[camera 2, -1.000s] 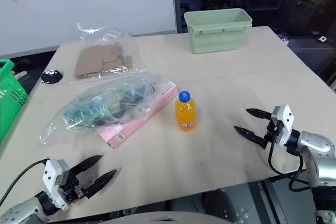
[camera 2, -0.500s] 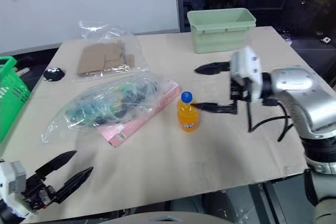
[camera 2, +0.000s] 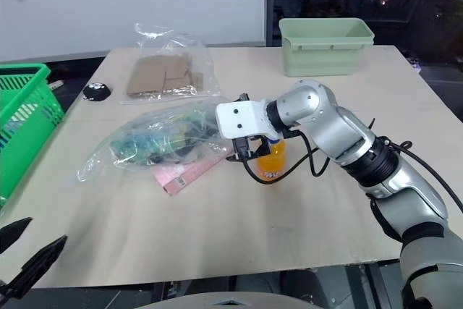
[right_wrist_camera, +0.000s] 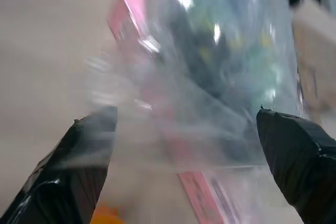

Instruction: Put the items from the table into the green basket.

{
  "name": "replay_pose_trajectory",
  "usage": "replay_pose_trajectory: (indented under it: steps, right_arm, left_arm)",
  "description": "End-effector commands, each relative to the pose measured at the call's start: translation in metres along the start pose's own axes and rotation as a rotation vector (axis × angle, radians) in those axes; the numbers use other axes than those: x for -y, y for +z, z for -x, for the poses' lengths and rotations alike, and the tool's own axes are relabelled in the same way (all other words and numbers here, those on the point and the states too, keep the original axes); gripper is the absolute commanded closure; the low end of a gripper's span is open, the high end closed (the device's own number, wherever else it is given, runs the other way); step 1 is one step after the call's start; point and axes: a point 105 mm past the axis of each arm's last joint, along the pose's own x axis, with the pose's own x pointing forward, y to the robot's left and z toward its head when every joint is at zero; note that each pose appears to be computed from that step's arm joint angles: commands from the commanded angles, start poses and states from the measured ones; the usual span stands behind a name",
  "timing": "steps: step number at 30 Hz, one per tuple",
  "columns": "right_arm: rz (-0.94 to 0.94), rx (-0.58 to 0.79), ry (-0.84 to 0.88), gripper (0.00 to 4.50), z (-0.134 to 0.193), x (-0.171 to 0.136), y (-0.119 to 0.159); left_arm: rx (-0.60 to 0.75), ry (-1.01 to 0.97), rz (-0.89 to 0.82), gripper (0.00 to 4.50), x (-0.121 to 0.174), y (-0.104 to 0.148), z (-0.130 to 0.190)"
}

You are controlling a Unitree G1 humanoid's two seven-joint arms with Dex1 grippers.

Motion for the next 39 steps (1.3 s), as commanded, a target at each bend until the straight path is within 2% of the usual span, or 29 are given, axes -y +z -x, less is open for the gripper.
replay_pose_trajectory:
  steps: [1,5,7,9,11,13,14,16,19,23,27,33,39]
  right_arm:
    - [0.057,-0.029,-0.102,0.0,0.0,0.023,0.012]
    - [0.092,-0.019,-0.112,0.0,-0.003,0.025,0.016]
    - [0.097,0.013,-0.12,0.54,-0.004,0.028,0.022]
    - [0.097,0.048,-0.117,1.3,-0.003,0.029,0.029]
    - [0.102,0.061,-0.119,2.34,-0.003,0.03,0.033]
    - [0.101,0.069,-0.116,3.14,-0.002,0.031,0.034]
    - [0.099,0.071,-0.114,3.76,-0.002,0.031,0.034]
    - [0.1,0.072,-0.111,4.47,-0.002,0.031,0.033]
    - [0.086,0.107,-0.129,4.47,-0.001,0.035,0.037]
    - [0.003,0.226,-0.267,4.47,0.008,0.066,0.059]
    - [-0.132,0.347,-0.49,4.47,0.031,0.117,0.072]
    - [-0.233,0.335,-0.821,4.47,0.07,0.18,0.047]
    - [-0.247,0.272,-1.014,4.47,0.119,0.207,0.02]
  left_arm:
    - [0.051,-0.009,-0.032,0.13,0.008,0.015,0.005]
    - [0.055,-0.001,-0.023,0.13,0.011,0.012,0.008]
    - [0.053,0.001,-0.025,0.0,0.012,0.011,0.008]
    - [0.06,0.005,-0.024,0.0,0.012,0.011,0.007]
    - [0.068,0.007,-0.022,0.0,0.012,0.013,0.006]
    - [0.069,0.005,-0.028,0.0,0.012,0.014,0.003]
    - [0.071,0.004,-0.029,0.0,0.013,0.014,0.001]
    - [0.073,0.002,-0.031,0.0,0.014,0.015,-0.001]
    - [0.078,0.001,-0.033,0.0,0.015,0.016,-0.004]
    - [0.121,-0.012,-0.041,0.0,0.018,0.026,-0.015]
    - [0.207,-0.02,-0.049,0.0,0.02,0.05,-0.032]
    - [0.319,-0.045,-0.115,0.0,0.02,0.09,-0.068]
    - [0.333,-0.169,-0.097,0.0,0.035,0.106,-0.109]
